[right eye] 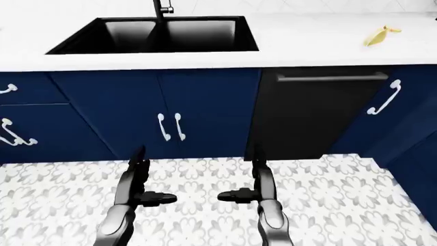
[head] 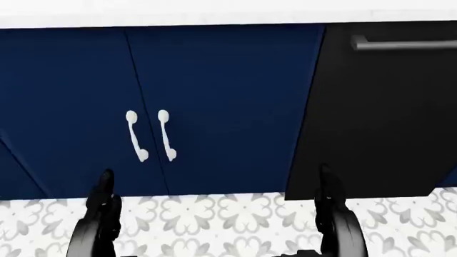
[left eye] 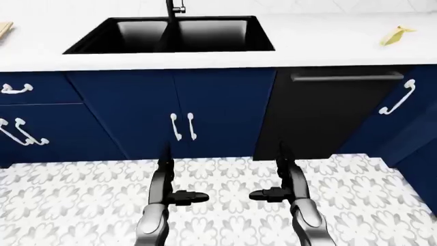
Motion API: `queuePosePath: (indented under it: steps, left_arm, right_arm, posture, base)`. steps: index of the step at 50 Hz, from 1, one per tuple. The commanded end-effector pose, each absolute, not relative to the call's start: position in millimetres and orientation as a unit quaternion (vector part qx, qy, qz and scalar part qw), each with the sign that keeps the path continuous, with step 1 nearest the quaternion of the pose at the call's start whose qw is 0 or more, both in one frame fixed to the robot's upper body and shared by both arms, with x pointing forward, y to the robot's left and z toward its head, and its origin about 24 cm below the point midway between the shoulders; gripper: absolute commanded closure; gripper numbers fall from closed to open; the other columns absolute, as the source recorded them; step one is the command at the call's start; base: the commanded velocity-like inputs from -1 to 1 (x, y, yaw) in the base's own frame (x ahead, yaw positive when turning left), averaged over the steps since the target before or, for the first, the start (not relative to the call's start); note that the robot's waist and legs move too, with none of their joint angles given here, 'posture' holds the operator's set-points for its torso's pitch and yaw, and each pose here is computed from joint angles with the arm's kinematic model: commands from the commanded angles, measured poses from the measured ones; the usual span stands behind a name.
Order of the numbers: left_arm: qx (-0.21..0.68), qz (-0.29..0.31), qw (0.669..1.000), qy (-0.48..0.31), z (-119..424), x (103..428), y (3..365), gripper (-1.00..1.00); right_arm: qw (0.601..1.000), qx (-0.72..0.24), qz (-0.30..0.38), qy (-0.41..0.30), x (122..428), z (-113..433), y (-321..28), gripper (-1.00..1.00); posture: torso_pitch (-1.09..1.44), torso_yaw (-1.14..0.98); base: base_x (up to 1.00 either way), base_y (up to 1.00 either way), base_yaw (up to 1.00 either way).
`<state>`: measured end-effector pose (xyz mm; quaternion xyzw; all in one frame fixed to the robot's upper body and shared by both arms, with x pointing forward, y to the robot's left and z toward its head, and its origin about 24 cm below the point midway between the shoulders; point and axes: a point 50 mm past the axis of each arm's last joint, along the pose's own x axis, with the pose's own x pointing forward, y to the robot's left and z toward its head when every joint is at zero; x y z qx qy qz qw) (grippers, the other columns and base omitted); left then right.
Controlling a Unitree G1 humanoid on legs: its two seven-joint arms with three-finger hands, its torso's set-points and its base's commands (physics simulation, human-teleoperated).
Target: Place the bread and cheese on the cutting board.
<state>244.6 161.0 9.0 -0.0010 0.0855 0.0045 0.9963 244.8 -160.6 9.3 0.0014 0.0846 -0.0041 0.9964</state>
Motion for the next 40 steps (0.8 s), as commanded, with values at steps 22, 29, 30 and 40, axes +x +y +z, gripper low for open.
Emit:
queuePosePath:
  steps: [22,29,30,40]
  left_arm:
    - [0.067,-0.067,0.986,-0.137,199.4,249.4,141.3,-1.0]
    - [0.065,-0.071,0.983,-0.158,215.0,240.3,139.4,-1.0]
    - [0.065,-0.072,0.983,-0.158,216.3,239.2,139.0,-1.0]
    - [0.066,-0.072,0.983,-0.157,213.2,238.3,138.9,-1.0]
  right_arm:
    - [0.976,-0.123,0.054,-0.169,252.5,204.4,-159.4,-1.0]
    - [0.975,-0.103,0.057,-0.188,244.9,221.7,-162.0,-1.0]
    - [0.975,-0.102,0.055,-0.189,245.1,221.9,-162.5,-1.0]
    - [0.975,-0.095,0.051,-0.193,242.9,221.5,-162.7,-1.0]
  posture:
    - [0.0,0.0]
    - [0.0,0.0]
    - [0.0,0.0]
    - [0.0,0.0]
  base:
    - [0.0,0.0,0.0]
    - [0.04,-0.06,0.0]
    - [0.13,-0.29,0.0]
    - [0.26,-0.59,0.0]
